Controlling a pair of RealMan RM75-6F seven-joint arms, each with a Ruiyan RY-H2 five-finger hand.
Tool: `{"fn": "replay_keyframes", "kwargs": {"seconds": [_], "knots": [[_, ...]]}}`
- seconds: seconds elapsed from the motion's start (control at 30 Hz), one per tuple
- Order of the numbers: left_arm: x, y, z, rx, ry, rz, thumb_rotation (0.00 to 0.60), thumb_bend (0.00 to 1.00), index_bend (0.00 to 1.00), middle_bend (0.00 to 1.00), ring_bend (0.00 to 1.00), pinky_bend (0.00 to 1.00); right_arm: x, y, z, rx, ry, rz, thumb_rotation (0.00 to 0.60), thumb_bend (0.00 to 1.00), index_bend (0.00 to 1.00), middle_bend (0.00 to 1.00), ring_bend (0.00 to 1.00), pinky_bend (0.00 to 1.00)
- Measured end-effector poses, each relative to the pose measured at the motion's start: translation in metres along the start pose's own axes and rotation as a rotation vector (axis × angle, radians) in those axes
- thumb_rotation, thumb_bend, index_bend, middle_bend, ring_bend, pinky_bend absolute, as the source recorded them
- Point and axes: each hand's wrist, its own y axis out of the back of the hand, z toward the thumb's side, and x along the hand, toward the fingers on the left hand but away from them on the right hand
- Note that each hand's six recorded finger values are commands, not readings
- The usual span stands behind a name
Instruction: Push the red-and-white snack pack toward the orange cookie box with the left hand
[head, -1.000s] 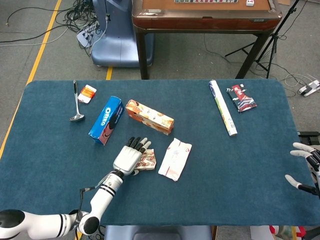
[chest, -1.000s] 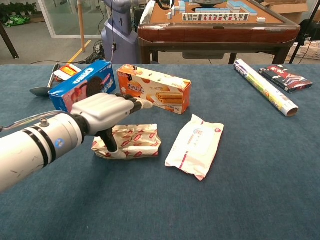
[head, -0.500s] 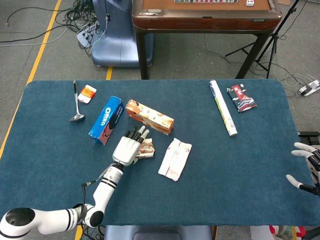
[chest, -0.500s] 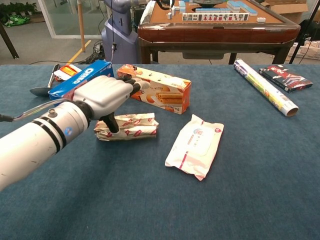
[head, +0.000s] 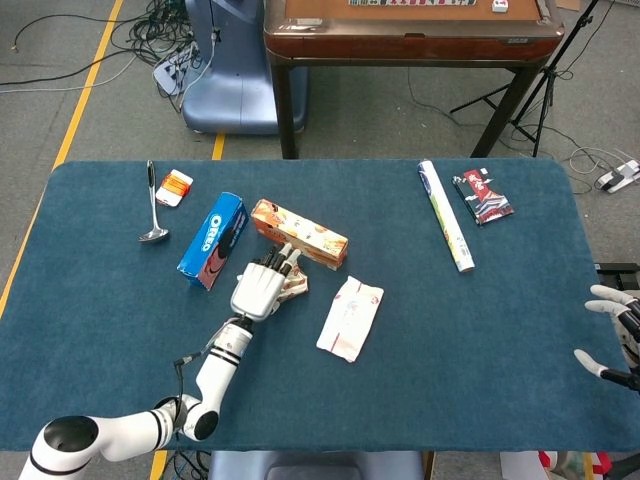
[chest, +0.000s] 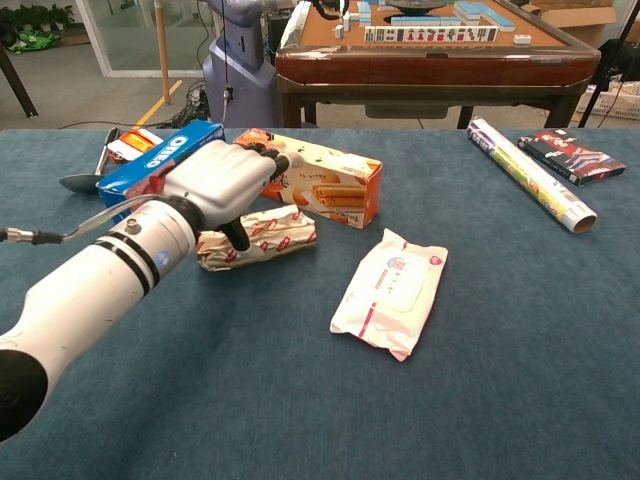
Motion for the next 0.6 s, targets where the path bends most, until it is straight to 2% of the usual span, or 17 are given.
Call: {"fn": "replay_keyframes", "kwargs": {"seconds": [0.33, 0.43, 0.6], "knots": [[0.007, -0.003, 0.001, 0.074, 0.051, 0.031, 0.600, 0.00, 0.12, 0.15, 0.14, 0.53, 0.001, 0.002, 0.000, -0.004, 0.003, -0.004, 0.600, 0.08, 0.35, 0.25, 0.23, 0.31], [0.007, -0.002, 0.002, 0.066, 0.081, 0.045, 0.600, 0.00, 0.12, 0.15, 0.14, 0.54, 0.002, 0.002, 0.000, -0.005, 0.003, -0.006, 0.600, 0.08, 0.35, 0.25, 0.23, 0.31], [-0.003, 0.005, 0.002, 0.061, 0.068, 0.067, 0.600, 0.00, 0.10, 0.15, 0.14, 0.54, 0.001, 0.002, -0.001, -0.006, 0.001, -0.003, 0.600, 0.08, 0.35, 0.25, 0.23, 0.31]]}}
